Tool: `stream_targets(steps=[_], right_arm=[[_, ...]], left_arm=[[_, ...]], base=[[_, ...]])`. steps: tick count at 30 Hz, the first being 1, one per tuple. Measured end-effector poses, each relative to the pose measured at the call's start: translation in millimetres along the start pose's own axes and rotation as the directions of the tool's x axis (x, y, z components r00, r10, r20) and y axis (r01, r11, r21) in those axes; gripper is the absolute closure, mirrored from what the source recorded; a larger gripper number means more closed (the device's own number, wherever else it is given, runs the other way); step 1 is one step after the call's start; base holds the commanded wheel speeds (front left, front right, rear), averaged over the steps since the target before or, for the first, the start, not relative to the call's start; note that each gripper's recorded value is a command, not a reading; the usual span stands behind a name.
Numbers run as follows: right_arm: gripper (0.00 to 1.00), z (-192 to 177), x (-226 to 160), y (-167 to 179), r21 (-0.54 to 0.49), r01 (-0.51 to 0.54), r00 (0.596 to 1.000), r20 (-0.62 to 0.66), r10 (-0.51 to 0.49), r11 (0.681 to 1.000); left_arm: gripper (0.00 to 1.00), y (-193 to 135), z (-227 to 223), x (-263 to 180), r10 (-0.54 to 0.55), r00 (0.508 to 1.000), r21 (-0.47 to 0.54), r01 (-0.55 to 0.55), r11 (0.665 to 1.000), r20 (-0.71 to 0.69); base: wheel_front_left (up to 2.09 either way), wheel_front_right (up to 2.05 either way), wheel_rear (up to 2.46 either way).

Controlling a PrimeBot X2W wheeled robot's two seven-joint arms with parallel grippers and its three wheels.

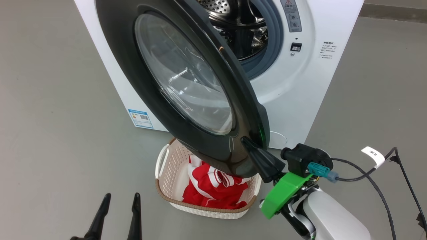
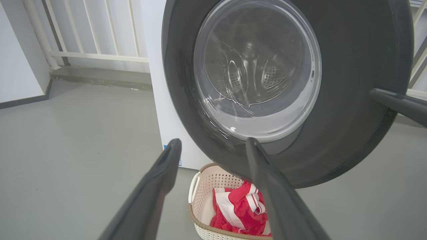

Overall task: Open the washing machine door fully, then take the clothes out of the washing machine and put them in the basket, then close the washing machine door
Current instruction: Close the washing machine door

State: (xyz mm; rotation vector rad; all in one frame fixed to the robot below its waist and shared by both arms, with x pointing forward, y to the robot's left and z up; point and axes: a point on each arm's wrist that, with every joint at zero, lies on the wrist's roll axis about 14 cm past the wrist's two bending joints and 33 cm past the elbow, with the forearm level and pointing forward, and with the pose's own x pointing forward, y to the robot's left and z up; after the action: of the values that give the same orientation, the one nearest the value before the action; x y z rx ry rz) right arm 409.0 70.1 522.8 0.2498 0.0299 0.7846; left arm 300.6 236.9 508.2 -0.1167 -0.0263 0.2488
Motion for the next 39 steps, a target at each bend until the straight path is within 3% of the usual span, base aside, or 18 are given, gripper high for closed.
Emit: stream_targets(steps=[11,39], right_arm=[[1.0,3.7,16.6,-22.0,-0.003,0.034,0.999,0.002,-0.034,0.999],[1.0,47.9,94.3,-146.2,-0.045,0.21,0.975,0.088,-0.205,0.977]], left_arm=[[0.0,-4.0,-2.7,9.1,-0.008,1.0,0.001,0.008,1.0,-0.005],[0.0,-28.5,-19.5,56.2,-0.046,0.999,-0.004,0.046,0.999,-0.015]], base=[[0.0,0.0,0.0],[0.0,0.0,0.0]])
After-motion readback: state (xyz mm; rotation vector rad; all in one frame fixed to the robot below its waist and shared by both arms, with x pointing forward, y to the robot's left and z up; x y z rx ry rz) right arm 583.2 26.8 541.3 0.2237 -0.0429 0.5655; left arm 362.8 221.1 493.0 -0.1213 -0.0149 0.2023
